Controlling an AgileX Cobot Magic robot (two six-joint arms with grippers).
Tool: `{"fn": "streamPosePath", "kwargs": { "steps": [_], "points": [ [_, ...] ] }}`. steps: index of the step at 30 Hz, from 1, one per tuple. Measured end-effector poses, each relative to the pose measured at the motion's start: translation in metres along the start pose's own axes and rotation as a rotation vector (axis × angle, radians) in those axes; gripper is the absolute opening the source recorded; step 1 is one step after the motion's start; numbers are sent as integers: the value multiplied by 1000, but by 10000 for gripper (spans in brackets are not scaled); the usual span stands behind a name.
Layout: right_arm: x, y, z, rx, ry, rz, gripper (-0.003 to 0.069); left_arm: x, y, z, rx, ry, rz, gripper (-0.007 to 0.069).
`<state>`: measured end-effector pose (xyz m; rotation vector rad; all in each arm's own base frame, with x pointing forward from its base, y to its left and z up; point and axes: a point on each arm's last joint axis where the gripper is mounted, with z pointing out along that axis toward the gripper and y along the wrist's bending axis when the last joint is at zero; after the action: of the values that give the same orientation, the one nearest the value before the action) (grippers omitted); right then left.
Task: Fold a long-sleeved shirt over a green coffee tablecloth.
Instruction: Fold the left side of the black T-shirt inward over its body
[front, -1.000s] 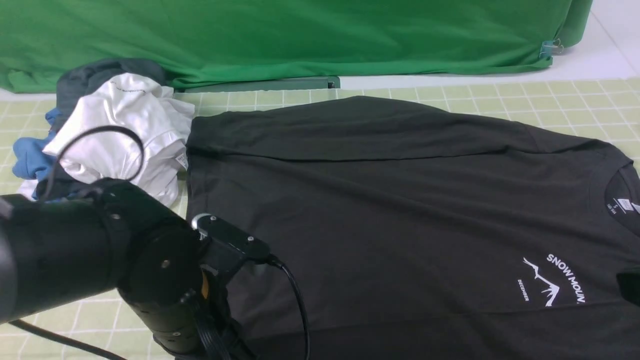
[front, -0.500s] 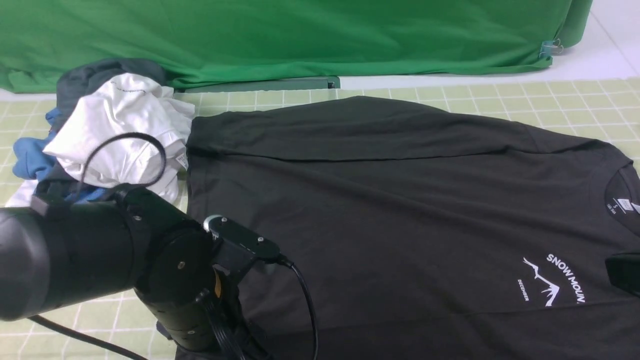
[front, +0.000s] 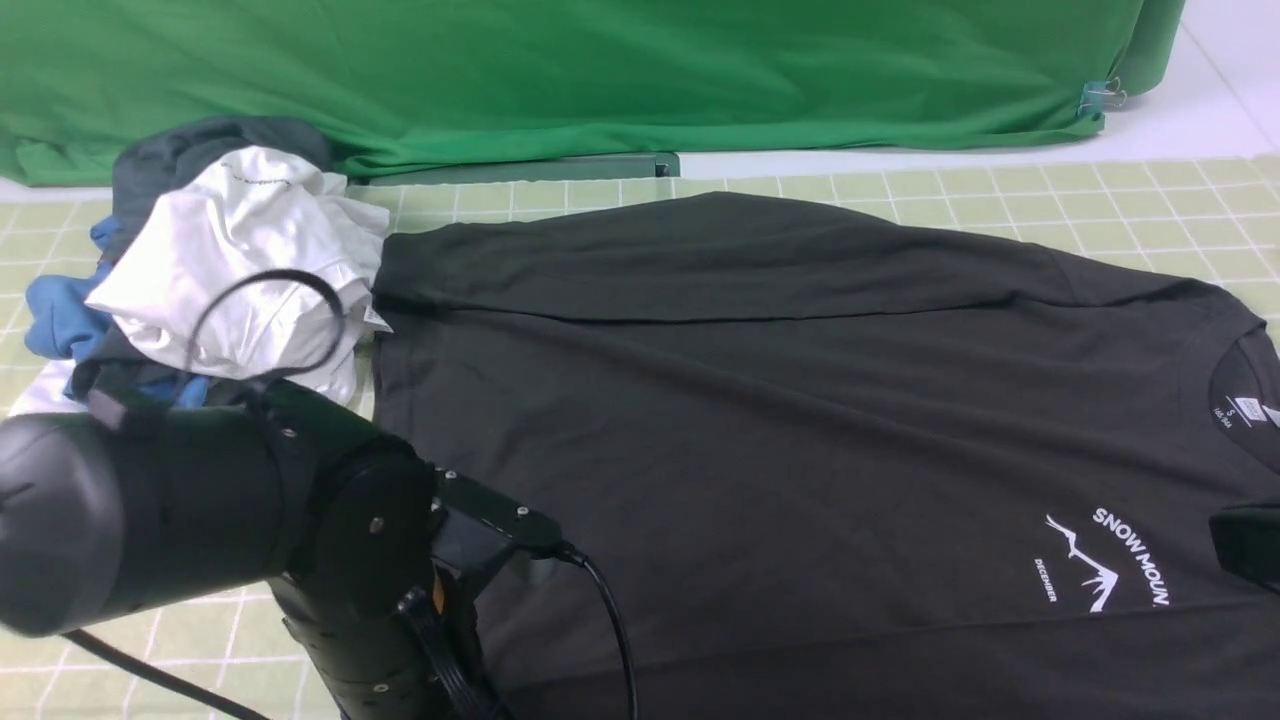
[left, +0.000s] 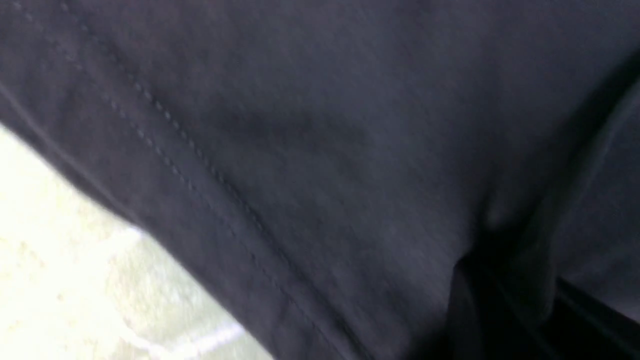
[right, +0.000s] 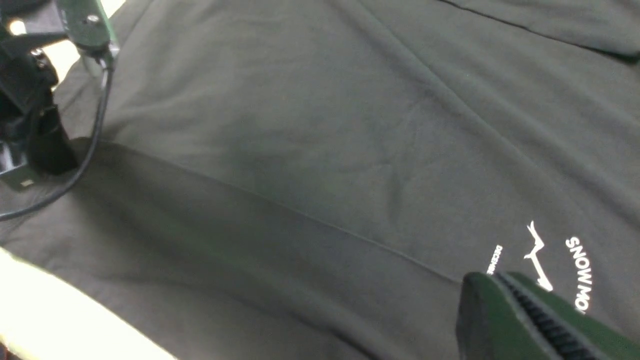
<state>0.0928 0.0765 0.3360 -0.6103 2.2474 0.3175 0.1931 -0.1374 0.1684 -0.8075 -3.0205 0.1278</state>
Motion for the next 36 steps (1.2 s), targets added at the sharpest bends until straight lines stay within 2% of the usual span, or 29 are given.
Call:
{"fn": "streamPosePath", "kwargs": {
  "steps": [9, 16, 21, 24, 30, 36],
  "points": [
    [0, 0, 0, -2, -5, 0, 17, 7, -2, -35, -4, -12, 26, 32],
    [-4, 1, 0, -15, -39, 0, 18, -25, -5, -88, -37, -209, 65, 32],
    [-6, 2, 0, -23, -61, 0, 18, -55, 4, -146, -169, -423, 107, 32],
    [-6, 2, 0, -24, -64, 0, 18, -68, 19, -160, -235, -482, 60, 32],
    [-6, 2, 0, -24, -64, 0, 19, -94, 50, -144, -275, -478, -16, 33],
    [-6, 2, 0, -24, -64, 4, 24, -112, 64, -112, -285, -397, -29, 34]
  ]
}}
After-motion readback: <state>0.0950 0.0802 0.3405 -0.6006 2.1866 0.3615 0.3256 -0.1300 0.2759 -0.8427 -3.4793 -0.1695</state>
